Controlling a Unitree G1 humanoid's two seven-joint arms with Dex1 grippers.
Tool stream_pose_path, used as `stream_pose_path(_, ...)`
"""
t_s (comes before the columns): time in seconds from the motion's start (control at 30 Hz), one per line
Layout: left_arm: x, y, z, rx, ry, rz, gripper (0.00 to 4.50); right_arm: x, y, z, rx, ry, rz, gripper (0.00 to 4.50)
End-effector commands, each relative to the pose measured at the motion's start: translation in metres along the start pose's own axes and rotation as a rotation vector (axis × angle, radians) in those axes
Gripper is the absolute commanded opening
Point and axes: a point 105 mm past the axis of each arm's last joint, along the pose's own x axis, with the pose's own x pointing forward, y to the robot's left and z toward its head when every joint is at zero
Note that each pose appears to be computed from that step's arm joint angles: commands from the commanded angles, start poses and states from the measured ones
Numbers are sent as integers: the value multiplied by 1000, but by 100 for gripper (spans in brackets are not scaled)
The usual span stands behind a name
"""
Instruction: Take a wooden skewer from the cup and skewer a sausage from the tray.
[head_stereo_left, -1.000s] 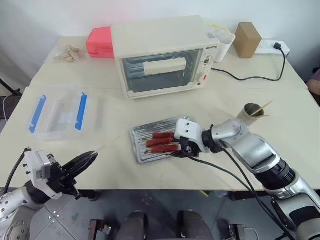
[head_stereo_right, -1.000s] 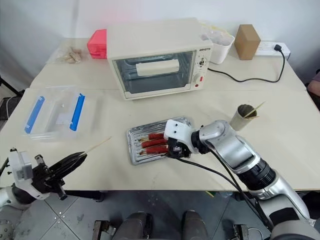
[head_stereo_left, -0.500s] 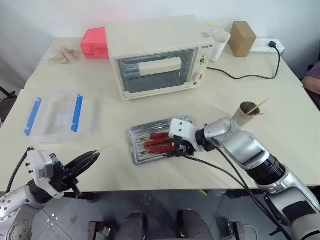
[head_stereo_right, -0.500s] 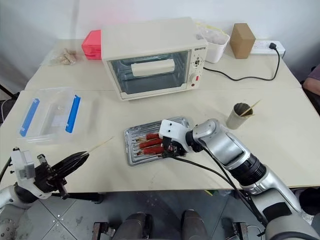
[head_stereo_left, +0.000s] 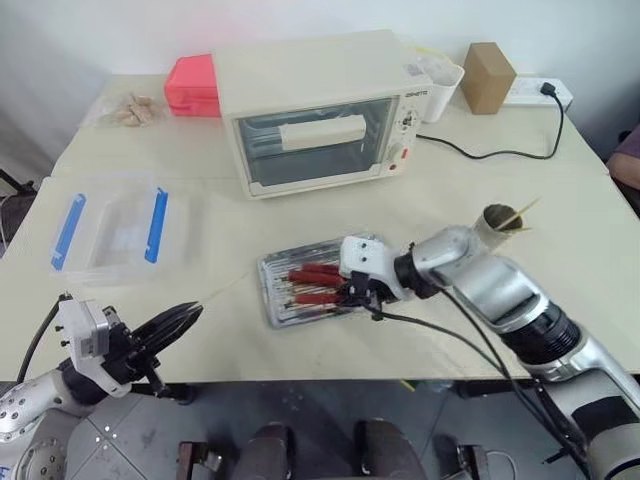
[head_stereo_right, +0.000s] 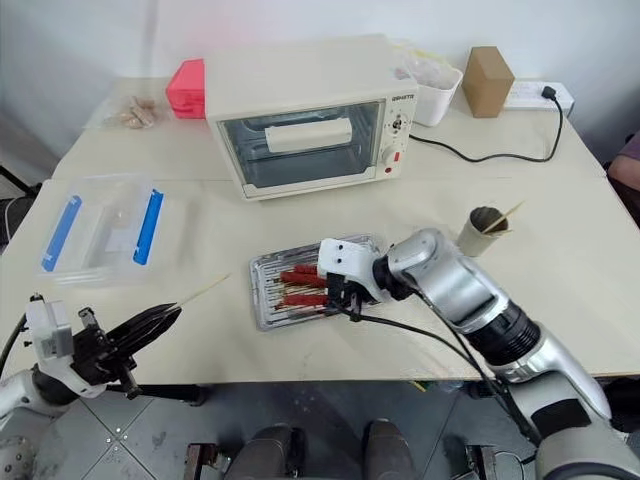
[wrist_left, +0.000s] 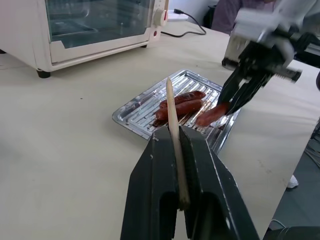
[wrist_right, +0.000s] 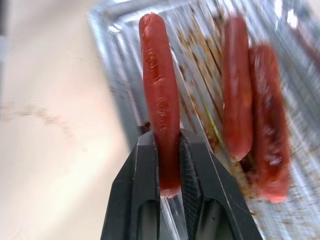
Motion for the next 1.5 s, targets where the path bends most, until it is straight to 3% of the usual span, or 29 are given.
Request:
stream_pose_path(0.03, 1, -3, 6, 33, 12, -63, 0, -27, 8, 16, -115, -99, 49, 36)
stream_pose_path(0.3, 16, -24, 0, 79, 140, -375, 0, -66, 2, -1, -208, -260, 1, 36)
stream_pose_path(0.47, 40, -31, 2, 75, 136, -498, 0, -70, 8, 9, -249, -359, 10, 36)
stream_pose_path(0.7, 69, -35, 13, 84, 91, -572, 0, -66, 7, -4, -237, -208, 4, 36)
stream_pose_path(0.9, 74, -30, 15, 93, 80, -560, 0, -66, 3, -11, -229, -89, -26, 36)
stream_pose_path(1.5, 84, -28, 9, 124, 65, -537, 0, -62, 5, -11, -192, -65, -39, 36)
